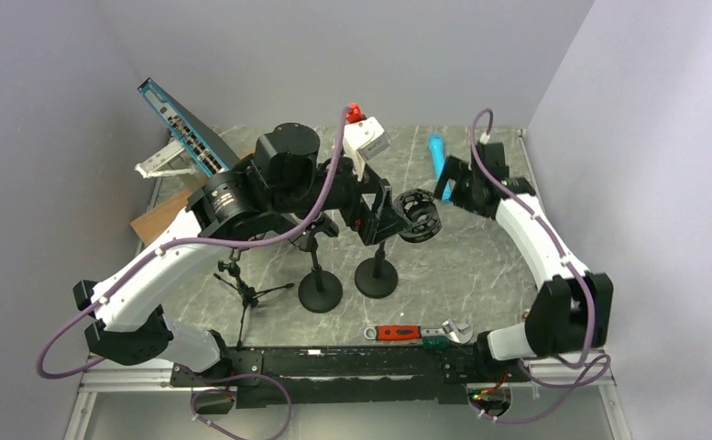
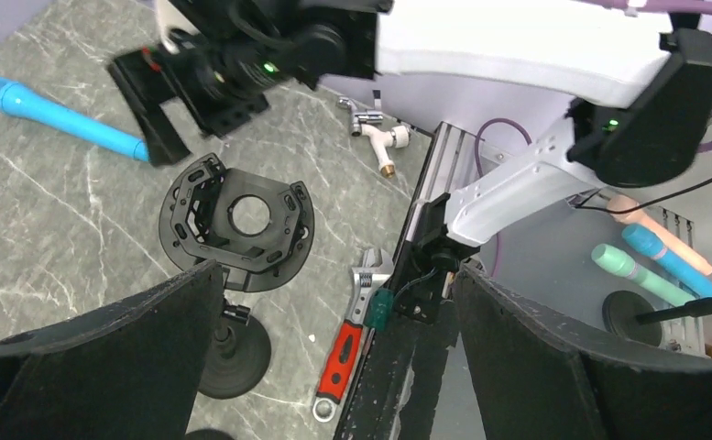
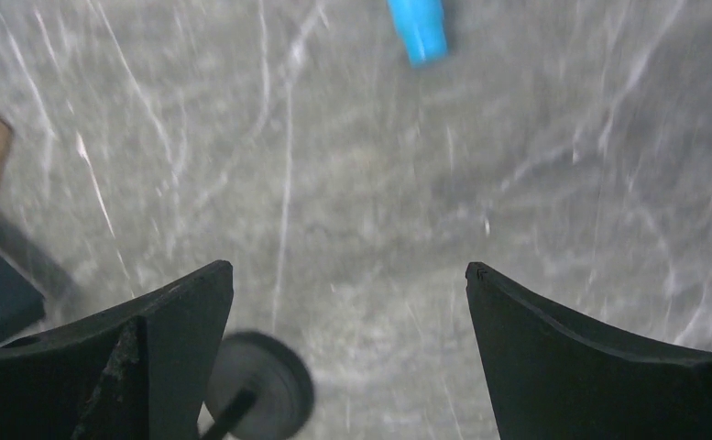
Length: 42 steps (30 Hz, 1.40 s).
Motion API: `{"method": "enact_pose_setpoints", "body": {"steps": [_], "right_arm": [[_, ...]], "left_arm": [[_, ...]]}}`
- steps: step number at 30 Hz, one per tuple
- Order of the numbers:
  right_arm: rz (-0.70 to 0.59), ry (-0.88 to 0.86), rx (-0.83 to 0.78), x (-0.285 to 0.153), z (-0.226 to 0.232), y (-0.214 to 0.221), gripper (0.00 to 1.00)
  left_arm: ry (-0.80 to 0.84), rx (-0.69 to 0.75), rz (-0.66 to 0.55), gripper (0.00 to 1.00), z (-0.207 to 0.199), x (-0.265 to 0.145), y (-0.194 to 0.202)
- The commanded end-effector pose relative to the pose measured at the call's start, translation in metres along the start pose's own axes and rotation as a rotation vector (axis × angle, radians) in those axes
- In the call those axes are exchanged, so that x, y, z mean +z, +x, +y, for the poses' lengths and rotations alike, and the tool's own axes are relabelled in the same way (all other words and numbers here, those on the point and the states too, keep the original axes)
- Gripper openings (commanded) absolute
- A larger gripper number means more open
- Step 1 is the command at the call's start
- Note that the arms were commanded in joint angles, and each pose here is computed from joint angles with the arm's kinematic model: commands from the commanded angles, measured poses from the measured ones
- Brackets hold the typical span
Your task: Remove the microphone from the stand
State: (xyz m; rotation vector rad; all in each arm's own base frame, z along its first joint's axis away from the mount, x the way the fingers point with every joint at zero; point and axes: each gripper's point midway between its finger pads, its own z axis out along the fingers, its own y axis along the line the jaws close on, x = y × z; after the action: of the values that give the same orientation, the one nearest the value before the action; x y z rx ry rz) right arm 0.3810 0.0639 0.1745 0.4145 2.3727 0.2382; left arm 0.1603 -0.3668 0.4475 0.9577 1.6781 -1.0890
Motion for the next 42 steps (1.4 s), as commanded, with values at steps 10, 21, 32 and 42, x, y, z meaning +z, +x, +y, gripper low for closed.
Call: {"method": "enact_pose_setpoints", "body": {"steps": [10,21,32,42], "right_arm": [[0.022,-0.507,0.118,-0.082,0.035,0.102,1.00],[-0.130,-0.936,-0.032,-0.163,0.067,0.125,1.00],[-0.229,-1.014,-0.101,-0.215,0.076,0.110,1.00],[-0.384,-0.939,-0.102,-0.240,0.072,0.079,1.00]], "left_arm": [[-0.087,0.038,0.021,0.99,0.007,0.001,0.008],[-0.157,0.074,0.056,0.99,0.024,0.007,0.016],[-0.172,0.086,0.059,0.96,0.029,0.013,0.020],[-0.297,0.106,0.218,0.64,0.069,0.019,0.038]]}}
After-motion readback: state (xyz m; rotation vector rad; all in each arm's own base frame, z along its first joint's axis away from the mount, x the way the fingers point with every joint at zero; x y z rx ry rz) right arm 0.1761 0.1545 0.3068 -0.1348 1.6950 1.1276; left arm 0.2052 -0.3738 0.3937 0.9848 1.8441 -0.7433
